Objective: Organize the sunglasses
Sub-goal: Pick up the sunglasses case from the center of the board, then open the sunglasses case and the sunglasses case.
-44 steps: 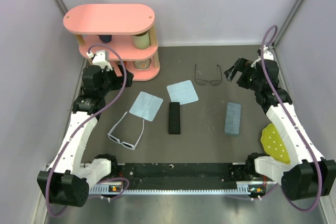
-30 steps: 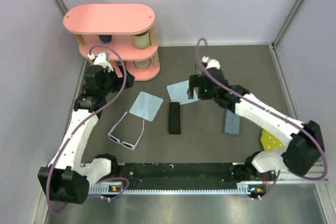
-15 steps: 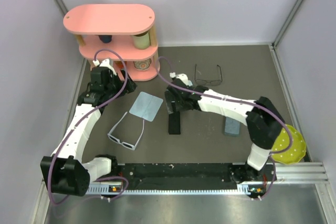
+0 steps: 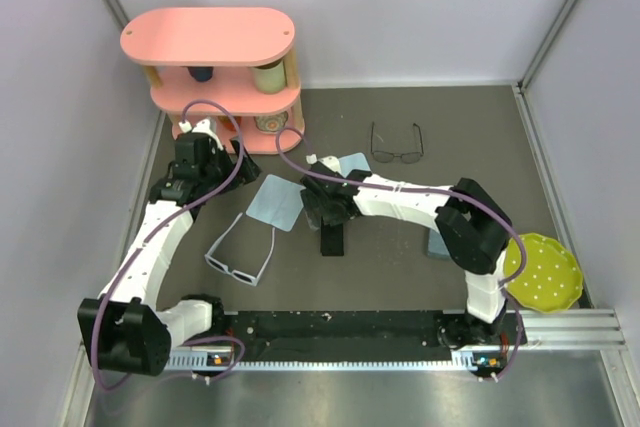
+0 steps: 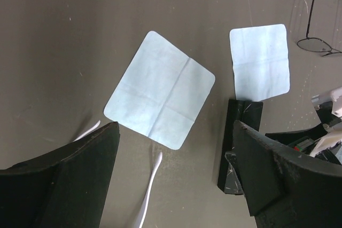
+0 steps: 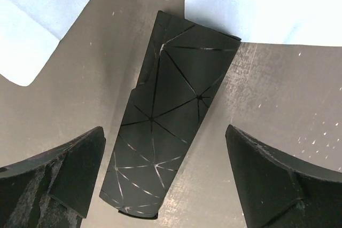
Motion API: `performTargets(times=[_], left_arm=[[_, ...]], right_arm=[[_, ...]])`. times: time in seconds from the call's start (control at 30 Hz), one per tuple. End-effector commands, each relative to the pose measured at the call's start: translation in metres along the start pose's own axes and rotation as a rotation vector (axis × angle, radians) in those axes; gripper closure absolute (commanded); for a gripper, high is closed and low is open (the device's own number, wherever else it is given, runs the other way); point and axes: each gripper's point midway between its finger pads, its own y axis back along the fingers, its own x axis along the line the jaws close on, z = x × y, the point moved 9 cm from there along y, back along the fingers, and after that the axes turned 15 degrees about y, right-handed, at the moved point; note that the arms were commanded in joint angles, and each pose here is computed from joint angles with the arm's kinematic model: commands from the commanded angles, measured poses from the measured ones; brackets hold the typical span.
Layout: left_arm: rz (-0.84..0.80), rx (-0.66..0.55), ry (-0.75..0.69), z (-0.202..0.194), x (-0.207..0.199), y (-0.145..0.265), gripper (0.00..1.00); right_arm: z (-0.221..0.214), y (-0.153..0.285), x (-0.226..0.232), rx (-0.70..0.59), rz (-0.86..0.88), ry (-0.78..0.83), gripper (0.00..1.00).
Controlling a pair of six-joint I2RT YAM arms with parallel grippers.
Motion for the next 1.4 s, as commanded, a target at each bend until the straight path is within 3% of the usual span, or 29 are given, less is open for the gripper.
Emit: performTargets(times=[0.0,0.33,0.63,0.73,0.8,1.07,1.37], left_arm=[[-0.015,-0.001,0.013,-0.002,0.000,0.002,0.10],[-0.004,0.030,0.013,-0.005,0.003,-0.004,0.10],[-0.057,0.132,-0.002,-0.015,0.004,-0.017,0.10],[-0.116,0.195,0.009,-0.022,0.001,-0.022,0.10],[-0.182,0.225,0.009,-0.025,-0.002,-0.025,0.11],[-0.425,0.306,0.022,-0.039,-0.012,-0.025,0.10],[-0.707,0.329,0.006,-0.042,-0.036,-0.012,0.09]], right_arm=[[0.000,0.000,0.015,0.017,0.017,-0.003,0.08],[-0.007,-0.011,0.018,0.055,-0.092,0.000,0.20],[-0.007,0.003,0.004,-0.001,-0.155,0.041,0.56],[-0.005,0.005,0.005,-0.016,-0.133,0.052,0.71],[-0.003,0.007,0.004,-0.034,-0.114,0.065,0.76],[0.009,0.037,-0.017,-0.129,0.127,0.037,0.98],[0.034,0.099,-0.033,-0.326,0.318,0.077,1.00]])
